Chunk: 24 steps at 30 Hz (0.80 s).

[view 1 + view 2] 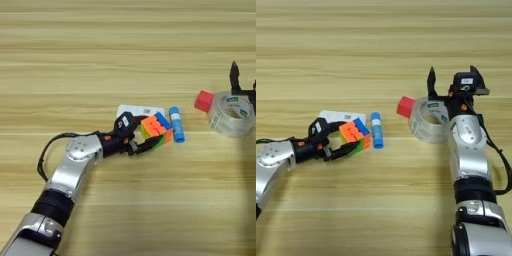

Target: Move the objects on the table

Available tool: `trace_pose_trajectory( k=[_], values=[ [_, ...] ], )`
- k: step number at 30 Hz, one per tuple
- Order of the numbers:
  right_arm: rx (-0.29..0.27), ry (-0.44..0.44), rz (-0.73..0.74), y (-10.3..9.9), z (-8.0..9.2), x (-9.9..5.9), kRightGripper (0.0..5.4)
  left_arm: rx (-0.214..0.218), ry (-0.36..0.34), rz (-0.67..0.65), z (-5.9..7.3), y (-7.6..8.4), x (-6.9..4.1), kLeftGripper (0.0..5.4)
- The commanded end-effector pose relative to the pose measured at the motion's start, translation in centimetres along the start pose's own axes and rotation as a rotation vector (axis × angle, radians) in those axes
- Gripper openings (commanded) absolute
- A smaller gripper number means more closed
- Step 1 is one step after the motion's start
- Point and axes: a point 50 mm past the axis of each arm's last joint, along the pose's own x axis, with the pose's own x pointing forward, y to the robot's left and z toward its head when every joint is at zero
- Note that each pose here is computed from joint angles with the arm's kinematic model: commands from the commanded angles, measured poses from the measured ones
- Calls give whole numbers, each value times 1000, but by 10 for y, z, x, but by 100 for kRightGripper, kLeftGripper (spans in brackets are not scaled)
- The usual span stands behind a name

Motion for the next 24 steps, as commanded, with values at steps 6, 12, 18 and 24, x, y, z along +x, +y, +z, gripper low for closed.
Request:
trace_pose_trajectory(
  k=[6, 12, 18, 24],
  values=[
    [9, 6, -9, 1, -1, -1, 540, 16, -11, 12, 5, 6, 1, 326],
    [3, 9, -4, 2, -1, -1, 540, 18, -24, 23, 9, 8, -2, 326],
    [-13, 9, 20, 6, -2, -2, 540, 22, -43, 46, 15, 13, -4, 326],
    [-31, 5, 60, 11, -3, -3, 540, 28, -58, 62, 21, 17, -5, 326]
  ],
)
